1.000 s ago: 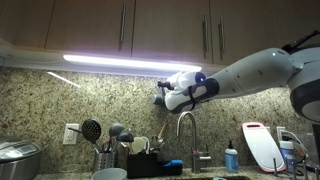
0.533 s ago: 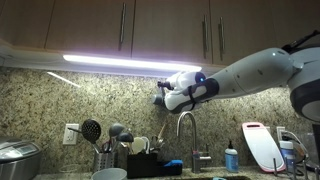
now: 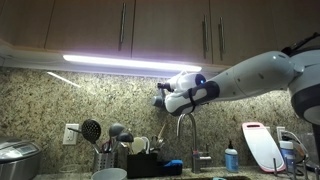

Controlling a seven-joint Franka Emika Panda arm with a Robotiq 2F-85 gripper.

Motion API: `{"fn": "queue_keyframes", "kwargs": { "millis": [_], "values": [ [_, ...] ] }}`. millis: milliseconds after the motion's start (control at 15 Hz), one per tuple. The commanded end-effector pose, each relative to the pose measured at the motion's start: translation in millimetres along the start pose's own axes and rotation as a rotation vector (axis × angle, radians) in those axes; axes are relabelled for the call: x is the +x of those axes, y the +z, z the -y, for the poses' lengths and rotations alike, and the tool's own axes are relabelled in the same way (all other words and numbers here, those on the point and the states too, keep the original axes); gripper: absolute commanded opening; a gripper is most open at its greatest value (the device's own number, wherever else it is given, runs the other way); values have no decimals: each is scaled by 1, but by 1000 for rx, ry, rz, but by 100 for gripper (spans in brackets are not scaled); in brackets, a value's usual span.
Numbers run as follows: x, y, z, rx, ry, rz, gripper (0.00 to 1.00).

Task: Pick up the grey object above the sink and place it on the counter-top

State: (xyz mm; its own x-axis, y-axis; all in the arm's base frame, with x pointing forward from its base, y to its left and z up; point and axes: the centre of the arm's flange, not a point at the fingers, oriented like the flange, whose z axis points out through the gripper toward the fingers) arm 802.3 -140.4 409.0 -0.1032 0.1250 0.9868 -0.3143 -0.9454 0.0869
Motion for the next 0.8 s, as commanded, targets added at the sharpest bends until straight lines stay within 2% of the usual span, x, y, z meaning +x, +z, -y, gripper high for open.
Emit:
{"fn": "queue_keyframes", "kwargs": {
  "millis": [0, 467, 733],
  "values": [
    [1, -21, 1, 24, -10, -51, 5],
    [8, -35, 8, 68, -15, -97, 5],
    [1, -36, 17, 93, -62, -90, 5]
  ]
}}
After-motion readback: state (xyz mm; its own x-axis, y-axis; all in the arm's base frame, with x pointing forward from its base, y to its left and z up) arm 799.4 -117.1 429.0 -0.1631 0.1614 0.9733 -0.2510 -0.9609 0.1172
